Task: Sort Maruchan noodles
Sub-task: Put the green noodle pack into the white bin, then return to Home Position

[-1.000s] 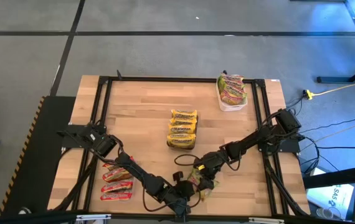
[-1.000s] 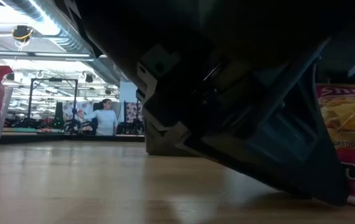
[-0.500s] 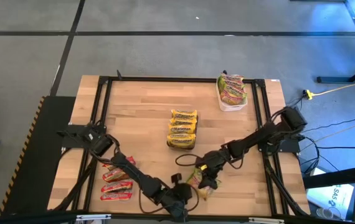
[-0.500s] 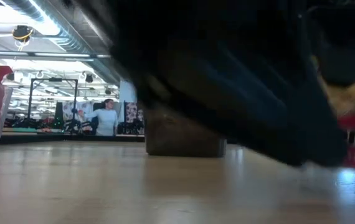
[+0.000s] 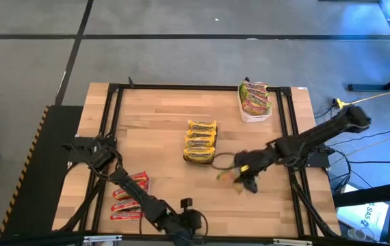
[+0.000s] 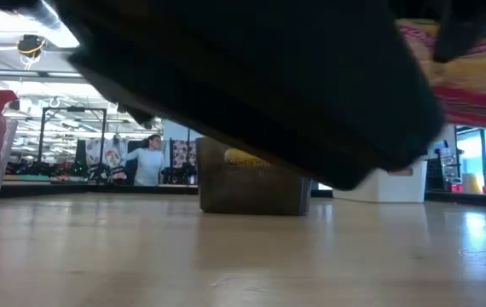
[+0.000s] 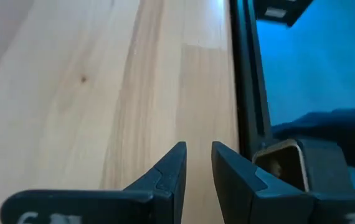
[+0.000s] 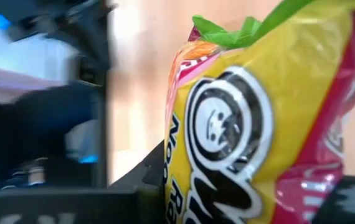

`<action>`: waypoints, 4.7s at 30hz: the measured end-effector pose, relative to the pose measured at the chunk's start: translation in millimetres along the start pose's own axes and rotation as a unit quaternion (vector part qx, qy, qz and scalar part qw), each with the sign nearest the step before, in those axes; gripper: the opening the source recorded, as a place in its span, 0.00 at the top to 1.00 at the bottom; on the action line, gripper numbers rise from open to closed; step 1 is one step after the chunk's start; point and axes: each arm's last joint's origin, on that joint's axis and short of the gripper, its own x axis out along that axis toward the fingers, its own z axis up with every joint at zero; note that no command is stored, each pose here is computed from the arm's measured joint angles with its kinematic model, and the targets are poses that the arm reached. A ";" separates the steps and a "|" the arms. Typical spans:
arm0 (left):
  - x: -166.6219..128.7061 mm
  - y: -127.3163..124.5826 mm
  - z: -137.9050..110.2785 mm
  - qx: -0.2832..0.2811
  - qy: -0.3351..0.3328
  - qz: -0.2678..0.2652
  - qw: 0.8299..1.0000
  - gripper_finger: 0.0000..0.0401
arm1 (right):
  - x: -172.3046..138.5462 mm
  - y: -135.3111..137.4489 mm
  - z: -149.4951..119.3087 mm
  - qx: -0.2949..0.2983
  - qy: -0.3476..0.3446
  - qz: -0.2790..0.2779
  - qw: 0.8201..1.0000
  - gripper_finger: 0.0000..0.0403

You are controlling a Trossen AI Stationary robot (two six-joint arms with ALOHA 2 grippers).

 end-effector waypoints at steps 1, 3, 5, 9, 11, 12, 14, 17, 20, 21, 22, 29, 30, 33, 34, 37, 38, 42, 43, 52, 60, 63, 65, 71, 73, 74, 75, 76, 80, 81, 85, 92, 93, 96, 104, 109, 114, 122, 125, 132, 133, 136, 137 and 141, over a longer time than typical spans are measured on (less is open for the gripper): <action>2.0 2.5 0.0 -0.004 -0.004 -0.007 1.000 0.82 | -10.1 -0.9 1.3 -0.006 -0.007 -0.022 1.000 0.76; 6.2 7.1 0.8 -0.007 -0.008 -0.032 0.999 0.82 | -31.9 -3.4 5.4 -0.016 -0.021 -0.065 0.998 0.76; 10.3 11.4 1.3 -0.010 -0.011 -0.059 0.998 0.82 | -53.7 -6.9 8.7 -0.036 -0.022 -0.115 0.992 0.75; 14.1 22.1 1.5 -0.004 -0.008 -0.073 0.997 0.82 | -94.5 -17.3 16.6 -0.074 -0.017 -0.235 0.969 0.74; 12.7 29.0 4.9 -0.002 -0.010 -0.069 0.998 0.82 | -113.1 -23.1 24.8 -0.103 -0.018 -0.297 0.949 0.76; 10.2 32.8 7.7 0.001 -0.013 -0.068 0.998 0.82 | -122.5 -26.8 28.2 -0.118 -0.014 -0.330 0.936 0.76; 4.0 41.5 15.0 0.006 -0.018 -0.070 0.997 0.82 | -137.1 -35.0 37.2 -0.148 -0.013 -0.388 0.909 0.76; -5.9 52.6 22.5 0.011 -0.033 -0.073 0.997 0.82 | -151.3 -56.2 47.4 -0.180 0.012 -0.438 0.881 0.76; -14.2 62.6 25.0 0.015 -0.045 -0.070 0.996 0.82 | -158.8 -86.0 53.8 -0.187 0.039 -0.445 0.875 0.76; -16.7 64.8 24.8 0.014 -0.046 -0.069 0.996 0.82 | -160.7 -97.3 54.3 -0.184 0.052 -0.448 0.874 0.76; -18.0 66.3 25.1 0.011 -0.050 -0.069 0.996 0.82 | -161.9 -107.9 55.2 -0.179 0.060 -0.450 0.873 0.76; -19.3 73.3 25.6 0.009 -0.062 -0.040 0.997 0.82 | -169.2 -179.1 63.5 -0.135 0.094 -0.424 0.891 0.75; -18.9 74.3 26.2 0.008 -0.062 -0.039 0.997 0.82 | -168.4 -187.3 63.7 -0.130 0.101 -0.419 0.893 0.75; -17.7 77.3 28.0 0.007 -0.062 -0.037 0.997 0.82 | -162.4 -210.4 62.4 -0.111 0.134 -0.403 0.899 0.75; -17.7 77.2 27.9 0.008 -0.062 -0.037 0.997 0.82 | -159.9 -217.3 61.4 -0.101 0.144 -0.395 0.902 0.75; -17.7 77.4 28.0 0.008 -0.062 -0.037 0.997 0.82 | -150.0 -233.6 55.3 -0.075 0.186 -0.355 0.913 0.75; -17.8 77.1 27.8 0.009 -0.062 -0.037 0.997 0.82 | -145.4 -237.8 53.5 -0.069 0.201 -0.342 0.915 0.75; -17.7 77.2 27.2 0.010 -0.059 -0.036 0.998 0.82 | -130.3 -250.4 51.3 -0.054 0.232 -0.312 0.920 0.75; -17.7 77.3 27.3 0.010 -0.059 -0.036 0.998 0.82 | -127.3 -252.7 51.0 -0.051 0.234 -0.302 0.923 0.75; -17.8 77.0 27.1 0.010 -0.059 -0.037 0.998 0.82 | -111.2 -268.1 48.0 0.008 0.247 -0.289 0.925 0.65; -17.8 77.1 27.2 -0.008 -0.059 -0.037 0.998 0.82 | -118.7 -262.5 51.7 0.031 0.262 -0.290 0.920 0.38; -18.0 76.5 28.3 -0.010 -0.065 -0.040 0.997 0.82 | -129.8 -255.4 61.1 0.051 0.252 -0.298 0.919 0.34; -18.2 75.9 29.4 -0.002 -0.070 -0.042 0.997 0.82 | -138.6 -248.0 66.0 0.061 0.244 -0.303 0.919 0.34; -30.9 78.0 40.1 0.030 -0.075 -0.044 0.996 0.83 | -160.1 -213.2 76.0 0.047 0.210 -0.345 0.914 0.38; -38.5 79.5 47.6 0.046 -0.083 -0.048 0.994 0.84 | -164.4 -200.6 76.8 0.038 0.194 -0.361 0.912 0.41; -42.9 80.8 51.3 0.057 -0.085 -0.050 0.994 0.85 | -165.8 -195.0 77.2 0.038 0.183 -0.366 0.912 0.43; -47.1 82.6 54.3 0.069 -0.084 -0.047 0.993 0.86 | -167.3 -190.1 77.4 0.039 0.174 -0.371 0.912 0.45; -50.0 84.4 57.7 0.078 -0.086 -0.049 0.992 0.88 | -169.4 -184.4 77.5 0.039 0.162 -0.374 0.912 0.48; -64.8 99.0 77.3 0.112 -0.094 -0.063 0.987 0.95 | -173.9 -162.1 78.0 0.036 0.099 -0.370 0.923 0.63; -67.1 103.0 82.6 0.119 -0.100 -0.067 0.986 0.98 | -174.5 -156.9 77.8 0.031 0.079 -0.367 0.926 0.68; -78.4 124.5 93.2 0.137 -0.108 -0.071 0.982 0.99 | -176.2 -135.7 76.1 -0.001 -0.016 -0.350 0.937 0.87; -108.2 176.3 84.5 0.108 -0.136 -0.042 0.984 0.99 | -172.3 -111.8 54.4 -0.045 -0.138 -0.306 0.941 0.96; -113.8 182.8 81.6 0.102 -0.148 -0.040 0.983 0.99 | -170.6 -110.0 50.5 -0.053 -0.152 -0.296 0.942 0.95; -129.2 204.7 68.6 0.085 -0.178 -0.031 0.980 0.99 | -164.8 -107.2 37.3 -0.064 -0.191 -0.269 0.942 0.95; -170.9 254.9 28.4 0.026 -0.263 0.004 0.965 0.99 | -156.4 -97.6 9.2 -0.100 -0.309 -0.194 0.926 0.99; -193.5 273.0 6.6 0.006 -0.300 0.022 0.954 0.99 | -140.2 -97.9 -8.1 -0.128 -0.377 -0.143 0.906 0.99; -208.7 283.8 -16.6 -0.014 -0.326 0.047 0.944 1.00 | -123.0 -101.9 -22.3 -0.149 -0.425 -0.106 0.886 0.99; -226.3 291.7 -48.8 -0.032 -0.371 0.044 0.927 1.00 | -110.3 -101.3 -32.5 -0.173 -0.477 -0.061 0.860 0.99; -229.2 293.4 -59.8 -0.035 -0.382 0.029 0.923 0.99 | -107.8 -100.7 -35.2 -0.177 -0.479 -0.053 0.858 0.99; -234.8 296.1 -80.7 -0.029 -0.414 -0.007 0.910 1.00 | -98.5 -103.9 -44.6 -0.190 -0.464 -0.002 0.865 0.99; -235.9 296.5 -82.5 -0.029 -0.418 -0.008 0.908 1.00 | -97.8 -104.7 -46.2 -0.188 -0.470 0.002 0.862 0.99; -239.8 297.4 -86.6 -0.031 -0.427 -0.007 0.904 0.99 | -94.6 -108.3 -52.7 -0.182 -0.477 0.003 0.860 0.99; -240.8 297.6 -87.7 -0.031 -0.426 -0.007 0.904 0.99 | -94.4 -108.8 -54.1 -0.181 -0.479 0.002 0.859 0.99; -244.1 298.6 -92.8 -0.031 -0.422 -0.006 0.906 1.00 | -92.7 -111.2 -61.1 -0.178 -0.485 0.010 0.856 0.99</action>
